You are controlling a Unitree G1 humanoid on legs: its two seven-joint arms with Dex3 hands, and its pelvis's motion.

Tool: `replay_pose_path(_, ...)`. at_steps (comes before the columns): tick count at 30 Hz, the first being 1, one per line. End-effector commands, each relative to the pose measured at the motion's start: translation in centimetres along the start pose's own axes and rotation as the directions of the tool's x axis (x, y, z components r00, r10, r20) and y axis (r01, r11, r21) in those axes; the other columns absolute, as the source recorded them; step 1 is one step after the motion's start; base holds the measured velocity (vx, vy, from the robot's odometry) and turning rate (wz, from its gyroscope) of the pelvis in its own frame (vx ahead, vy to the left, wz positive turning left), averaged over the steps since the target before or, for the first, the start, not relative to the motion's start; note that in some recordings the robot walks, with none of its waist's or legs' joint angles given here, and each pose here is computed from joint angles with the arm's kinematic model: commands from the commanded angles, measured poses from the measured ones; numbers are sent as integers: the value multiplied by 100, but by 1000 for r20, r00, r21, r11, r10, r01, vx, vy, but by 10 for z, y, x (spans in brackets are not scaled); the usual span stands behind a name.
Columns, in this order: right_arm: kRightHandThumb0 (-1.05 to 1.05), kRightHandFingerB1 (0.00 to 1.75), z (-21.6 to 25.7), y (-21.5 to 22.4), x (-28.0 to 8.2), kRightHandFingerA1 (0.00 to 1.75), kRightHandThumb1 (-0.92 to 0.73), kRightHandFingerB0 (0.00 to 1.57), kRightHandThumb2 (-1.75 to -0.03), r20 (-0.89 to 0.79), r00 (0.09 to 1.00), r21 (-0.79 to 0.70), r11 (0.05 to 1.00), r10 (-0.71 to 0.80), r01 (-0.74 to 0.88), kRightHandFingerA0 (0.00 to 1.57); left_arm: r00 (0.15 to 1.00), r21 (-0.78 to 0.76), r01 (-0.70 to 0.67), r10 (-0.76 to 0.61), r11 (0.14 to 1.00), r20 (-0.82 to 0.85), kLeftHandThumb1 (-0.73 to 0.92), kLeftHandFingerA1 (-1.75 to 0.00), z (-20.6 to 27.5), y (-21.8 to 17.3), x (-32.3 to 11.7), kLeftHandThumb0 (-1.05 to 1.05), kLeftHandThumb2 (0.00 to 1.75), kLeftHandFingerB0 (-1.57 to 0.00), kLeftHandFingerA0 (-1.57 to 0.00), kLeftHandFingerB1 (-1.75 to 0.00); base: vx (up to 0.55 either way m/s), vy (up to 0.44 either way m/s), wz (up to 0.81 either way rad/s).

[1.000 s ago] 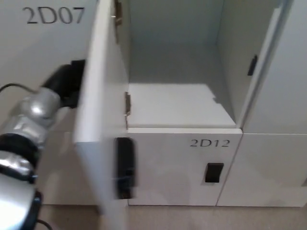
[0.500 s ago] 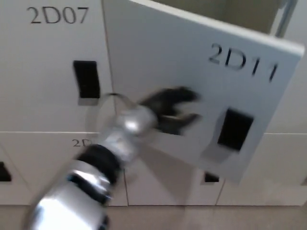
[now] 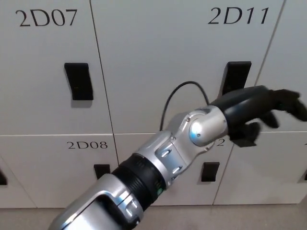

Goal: The robot uses its left hand to push the door of an open cabinet towards the right and closes it

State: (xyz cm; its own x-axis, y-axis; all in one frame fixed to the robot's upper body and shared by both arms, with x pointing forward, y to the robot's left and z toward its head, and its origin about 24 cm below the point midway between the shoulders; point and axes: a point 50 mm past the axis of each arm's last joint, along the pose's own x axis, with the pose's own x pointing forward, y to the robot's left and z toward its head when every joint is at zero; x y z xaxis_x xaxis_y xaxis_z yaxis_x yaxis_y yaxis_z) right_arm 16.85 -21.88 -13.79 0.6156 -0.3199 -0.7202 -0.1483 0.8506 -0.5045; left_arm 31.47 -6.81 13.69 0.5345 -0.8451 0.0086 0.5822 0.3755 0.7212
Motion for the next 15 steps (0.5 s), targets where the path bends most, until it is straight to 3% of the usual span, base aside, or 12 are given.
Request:
replay_pose_path(1,-38,40,2,-10,2,43,-70,54,-61,11,999,55,998,-33,33,60,859,200,248,-311,948,406,87,-33,91,-17,-77,-17,65,-28,-31,-31,0,0,0)
replay_pose_path(2,-38,40,2,-11,2,43,-70,54,-61,12,999,55,998,-35,34,60,905,136,238,-270,962,330,64,-41,60,-16,-98,-22,106,-9,-9,-42,0,0,0)
replay_pose_path(5,-38,40,1,-12,2,43,-70,54,-61,12,999,55,998,-36,35,60,977,-1,182,-180,983,111,56,-44,-1,-25,-159,-26,101,-15,-14,-44,0,0,0)
replay_pose_path(7,-38,40,-2,-13,2,43,-70,54,-61,9,999,50,998,-34,33,60,985,-55,162,-158,985,62,52,-45,-11,-32,-175,-27,99,-19,-18,-46,0,0,0)
replay_pose_path(8,-82,73,-4,-6,3,70,-70,51,-111,-69,998,-223,975,-6,-10,57,991,-95,137,-137,986,6,91,-31,-23,-37,-192,-75,71,-24,-28,-29,0,0,0)
replay_pose_path(9,-82,73,-5,-6,3,70,-70,51,-111,-116,993,-423,906,-29,-23,57,992,-120,120,-125,985,-34,91,-31,-30,-41,-205,-75,71,-24,-28,-29,0,0,0)
replay_pose_path(10,-39,40,-2,-2,2,40,-70,55,-61,-48,999,-200,979,16,-25,54,987,-136,79,-97,988,-127,91,-33,-47,-50,-235,-73,72,-25,-29,-30,0,0,0)
replay_pose_path(11,-39,40,0,-4,1,40,-70,55,-61,14,1000,-15,1000,6,-6,54,984,-135,70,-91,988,-152,91,-33,-50,-52,-244,-73,72,-25,-29,-30,0,0,0)
replay_pose_path(15,-39,41,-1,-6,0,41,-70,57,-61,29,1000,-6,1000,1,-1,57,913,-124,6,-56,992,-404,92,-32,-90,-62,-314,-77,71,-27,-32,-30,0,0,0)
